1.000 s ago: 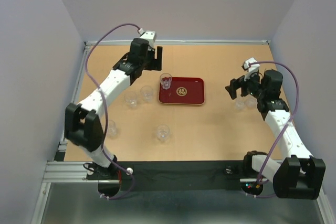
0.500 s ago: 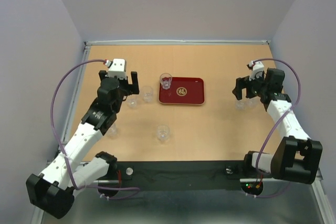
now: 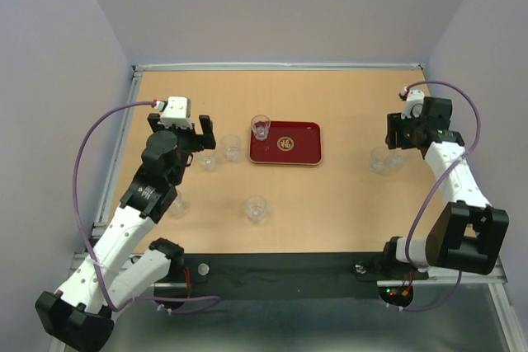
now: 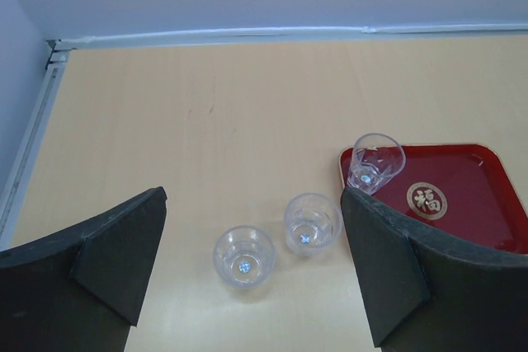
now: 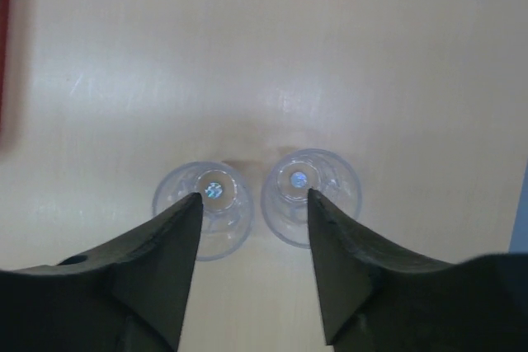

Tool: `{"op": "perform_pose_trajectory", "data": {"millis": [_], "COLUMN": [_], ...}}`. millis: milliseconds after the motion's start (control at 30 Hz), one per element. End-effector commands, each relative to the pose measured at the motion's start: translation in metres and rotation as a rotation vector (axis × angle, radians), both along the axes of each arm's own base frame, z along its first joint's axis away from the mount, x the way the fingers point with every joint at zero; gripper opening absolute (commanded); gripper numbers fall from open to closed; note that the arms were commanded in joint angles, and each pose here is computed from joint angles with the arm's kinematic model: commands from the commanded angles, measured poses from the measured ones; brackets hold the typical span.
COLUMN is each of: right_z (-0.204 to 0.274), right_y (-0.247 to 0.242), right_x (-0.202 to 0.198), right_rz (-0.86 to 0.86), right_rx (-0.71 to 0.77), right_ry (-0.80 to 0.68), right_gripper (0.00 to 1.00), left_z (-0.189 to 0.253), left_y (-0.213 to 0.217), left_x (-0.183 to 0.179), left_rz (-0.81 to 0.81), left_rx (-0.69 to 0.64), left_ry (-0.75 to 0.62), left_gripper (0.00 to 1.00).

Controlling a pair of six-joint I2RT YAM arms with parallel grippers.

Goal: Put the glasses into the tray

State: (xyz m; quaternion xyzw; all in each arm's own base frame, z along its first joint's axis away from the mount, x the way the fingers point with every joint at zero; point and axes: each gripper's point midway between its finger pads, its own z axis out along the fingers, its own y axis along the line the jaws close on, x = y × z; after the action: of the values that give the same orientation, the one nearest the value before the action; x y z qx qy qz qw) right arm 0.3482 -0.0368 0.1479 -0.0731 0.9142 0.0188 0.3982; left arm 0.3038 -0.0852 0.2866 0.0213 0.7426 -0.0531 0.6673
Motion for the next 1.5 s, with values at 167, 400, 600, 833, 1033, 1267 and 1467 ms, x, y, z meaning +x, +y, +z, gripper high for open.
{"op": "perform_pose_trajectory", "data": {"millis": [167, 400, 600, 833, 1033, 1267, 1467], "right_z": [-0.01, -0.03, -0.042, -0.055, -0.06, -0.031, 0.003], "right_y": [-0.054, -0.068, -0.077, -0.078, -0.08, -0.094, -0.091], "right_x": [0.003, -0.002, -0.005, -0.002, 0.004, 0.026, 0.055], "right_rz": [-0.216, -0.247, -0.26, -0.254, -0.245, -0.244, -0.176], "right_rx": [0.003, 0.021, 0.028, 0.059, 0.063, 0.007, 0.022], "right_ry": [0.067, 0.119, 0.138, 0.162, 0.165, 0.058, -0.046], "right_gripper": [0.42, 0.39, 0.37, 0.3, 0.13, 0.0, 0.0], "left_z": [0.02, 0.021, 0.021, 0.022, 0.02, 0.019, 0.019], "left_y": [-0.005, -0.005, -0.007, -0.007, -0.008, -0.007, -0.007], "left_x": [-0.002, -0.003, -0.003, -0.003, -0.002, -0.001, -0.002], "left_rz": [-0.03, -0.034, -0.043, -0.042, -0.045, -0.041, -0.04], "left_rx": [-0.034, -0.037, -0.04, -0.041, -0.04, -0.039, -0.04], "left_ry": [-0.069, -0.073, -0.072, -0.073, -0.068, -0.066, -0.068], "left_gripper": [0.99, 0.99, 0.99, 0.99, 0.99, 0.99, 0.99]}}
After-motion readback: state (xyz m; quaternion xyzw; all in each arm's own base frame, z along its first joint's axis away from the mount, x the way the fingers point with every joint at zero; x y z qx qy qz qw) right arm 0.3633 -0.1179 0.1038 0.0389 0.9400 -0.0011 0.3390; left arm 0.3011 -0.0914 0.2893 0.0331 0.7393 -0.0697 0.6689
